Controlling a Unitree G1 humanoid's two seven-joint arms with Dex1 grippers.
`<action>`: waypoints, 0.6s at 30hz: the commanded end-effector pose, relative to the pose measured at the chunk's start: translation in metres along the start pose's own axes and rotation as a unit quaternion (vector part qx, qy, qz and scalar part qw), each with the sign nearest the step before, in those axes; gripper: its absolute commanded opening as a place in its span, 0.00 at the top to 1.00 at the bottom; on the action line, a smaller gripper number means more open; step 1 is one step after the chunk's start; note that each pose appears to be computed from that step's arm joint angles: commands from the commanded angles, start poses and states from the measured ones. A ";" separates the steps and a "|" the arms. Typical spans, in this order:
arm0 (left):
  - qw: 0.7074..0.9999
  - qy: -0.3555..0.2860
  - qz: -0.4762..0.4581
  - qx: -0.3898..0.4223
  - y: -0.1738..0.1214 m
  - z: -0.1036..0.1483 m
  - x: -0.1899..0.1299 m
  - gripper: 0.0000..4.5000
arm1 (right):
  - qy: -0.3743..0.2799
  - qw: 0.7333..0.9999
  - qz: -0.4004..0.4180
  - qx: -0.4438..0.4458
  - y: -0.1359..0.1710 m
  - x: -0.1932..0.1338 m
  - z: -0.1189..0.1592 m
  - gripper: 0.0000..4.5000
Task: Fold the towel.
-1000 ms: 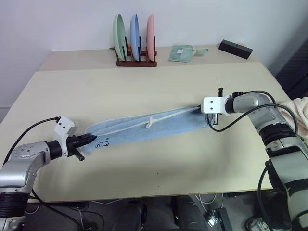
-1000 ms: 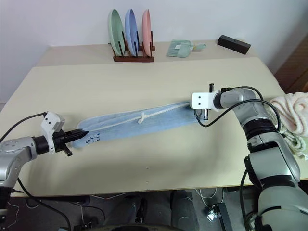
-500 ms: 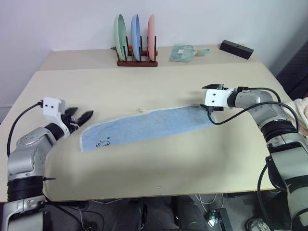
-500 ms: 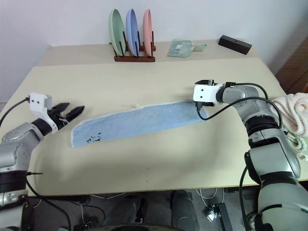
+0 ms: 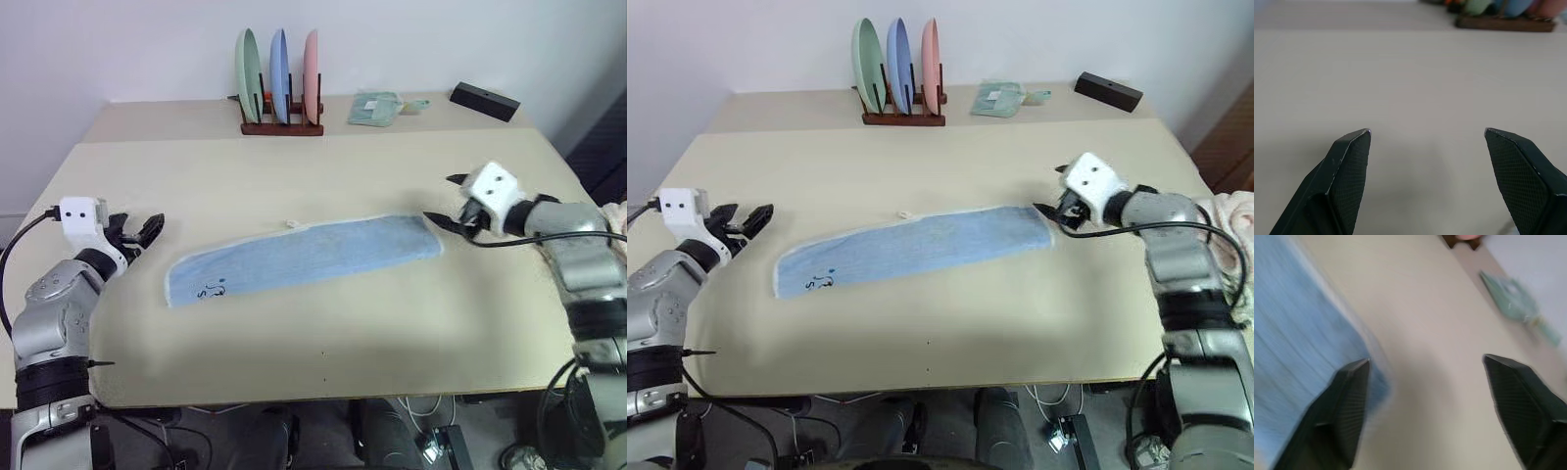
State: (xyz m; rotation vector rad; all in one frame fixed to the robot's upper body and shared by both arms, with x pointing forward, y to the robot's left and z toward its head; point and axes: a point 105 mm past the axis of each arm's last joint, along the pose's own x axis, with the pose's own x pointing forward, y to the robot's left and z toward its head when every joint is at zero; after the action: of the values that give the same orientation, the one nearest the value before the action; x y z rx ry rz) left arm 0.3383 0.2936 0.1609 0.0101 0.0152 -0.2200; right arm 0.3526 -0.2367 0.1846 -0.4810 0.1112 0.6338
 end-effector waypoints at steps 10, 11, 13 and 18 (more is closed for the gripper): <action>0.912 -0.016 -0.402 0.076 -0.199 0.001 -0.022 0.15 | 0.030 0.904 0.006 0.426 0.082 -0.028 -0.036 0.00; 0.906 -0.017 -0.415 0.078 -0.205 0.000 -0.024 0.15 | 0.032 0.896 -0.005 0.443 0.083 -0.025 -0.039 0.00; 0.897 -0.018 -0.437 0.070 -0.215 -0.001 -0.029 0.15 | 0.037 0.874 -0.036 0.483 0.082 -0.017 -0.047 0.00; 0.891 -0.016 -0.449 0.062 -0.220 -0.002 -0.033 0.15 | 0.025 0.830 -0.086 0.550 0.075 0.001 -0.054 0.00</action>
State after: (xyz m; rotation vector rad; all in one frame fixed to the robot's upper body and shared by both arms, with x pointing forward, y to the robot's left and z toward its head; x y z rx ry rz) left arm 0.2645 0.0907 0.1487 0.1221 0.0094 -1.1187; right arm 0.3071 -0.2019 0.1043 0.5808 0.4679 0.3405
